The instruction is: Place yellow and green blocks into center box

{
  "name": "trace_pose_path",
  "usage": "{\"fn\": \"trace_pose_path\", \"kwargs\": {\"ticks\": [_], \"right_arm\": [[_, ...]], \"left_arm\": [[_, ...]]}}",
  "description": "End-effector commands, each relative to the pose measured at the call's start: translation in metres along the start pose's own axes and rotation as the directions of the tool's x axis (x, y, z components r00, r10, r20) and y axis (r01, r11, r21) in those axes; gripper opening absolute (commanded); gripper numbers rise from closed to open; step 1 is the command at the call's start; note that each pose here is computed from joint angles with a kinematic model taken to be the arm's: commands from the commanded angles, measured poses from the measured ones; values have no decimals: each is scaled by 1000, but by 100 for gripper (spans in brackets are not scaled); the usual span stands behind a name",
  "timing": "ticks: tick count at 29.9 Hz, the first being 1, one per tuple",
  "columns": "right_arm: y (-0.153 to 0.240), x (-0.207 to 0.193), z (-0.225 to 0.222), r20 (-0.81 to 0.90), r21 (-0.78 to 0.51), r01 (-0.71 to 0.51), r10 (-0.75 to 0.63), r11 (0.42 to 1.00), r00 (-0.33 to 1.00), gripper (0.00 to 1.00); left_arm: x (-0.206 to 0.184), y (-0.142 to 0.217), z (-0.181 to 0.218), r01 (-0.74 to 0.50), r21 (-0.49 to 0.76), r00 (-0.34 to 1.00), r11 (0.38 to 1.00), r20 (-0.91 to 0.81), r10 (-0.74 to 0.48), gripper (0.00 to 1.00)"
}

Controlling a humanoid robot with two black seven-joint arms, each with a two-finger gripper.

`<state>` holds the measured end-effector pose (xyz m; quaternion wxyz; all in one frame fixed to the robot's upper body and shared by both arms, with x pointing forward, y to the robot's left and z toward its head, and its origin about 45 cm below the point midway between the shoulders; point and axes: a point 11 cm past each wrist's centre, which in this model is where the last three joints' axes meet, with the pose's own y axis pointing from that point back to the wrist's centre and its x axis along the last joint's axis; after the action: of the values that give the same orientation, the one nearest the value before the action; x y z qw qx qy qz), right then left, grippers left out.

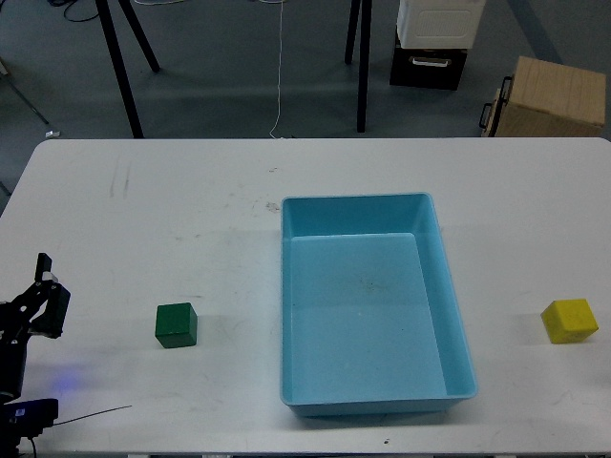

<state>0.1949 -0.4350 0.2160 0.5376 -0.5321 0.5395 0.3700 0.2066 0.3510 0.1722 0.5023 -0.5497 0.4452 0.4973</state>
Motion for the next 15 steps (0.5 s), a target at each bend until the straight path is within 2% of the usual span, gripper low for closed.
{"fn": "trace_pose_path", "kwargs": {"ticks": [1,4,8,12,15], "right_arm": [[-9,-11,-10,-60,-22,24,-26,999,998,100],[-32,-28,-21,-244,-122,-19,-11,992,970,100],[-60,-56,-29,-515,-260,-65,-82,963,853,100],[-89,-79,-22,-743,-398,-176,-203,900,637,100],[-109,-94,-7,-826,-489,-264,-343,831,447,100]], "left_arm": [[-1,-1,0,4,-2,1000,1000,0,-4,100],[-2,-4,-2,12,0,1000,1000,-6,-12,100],[-4,-7,-3,22,1,1000,1000,-10,-22,100],[-4,-9,-3,25,1,1000,1000,-10,-25,100],[-5,-10,-5,30,6,999,1000,-13,-30,100]]}}
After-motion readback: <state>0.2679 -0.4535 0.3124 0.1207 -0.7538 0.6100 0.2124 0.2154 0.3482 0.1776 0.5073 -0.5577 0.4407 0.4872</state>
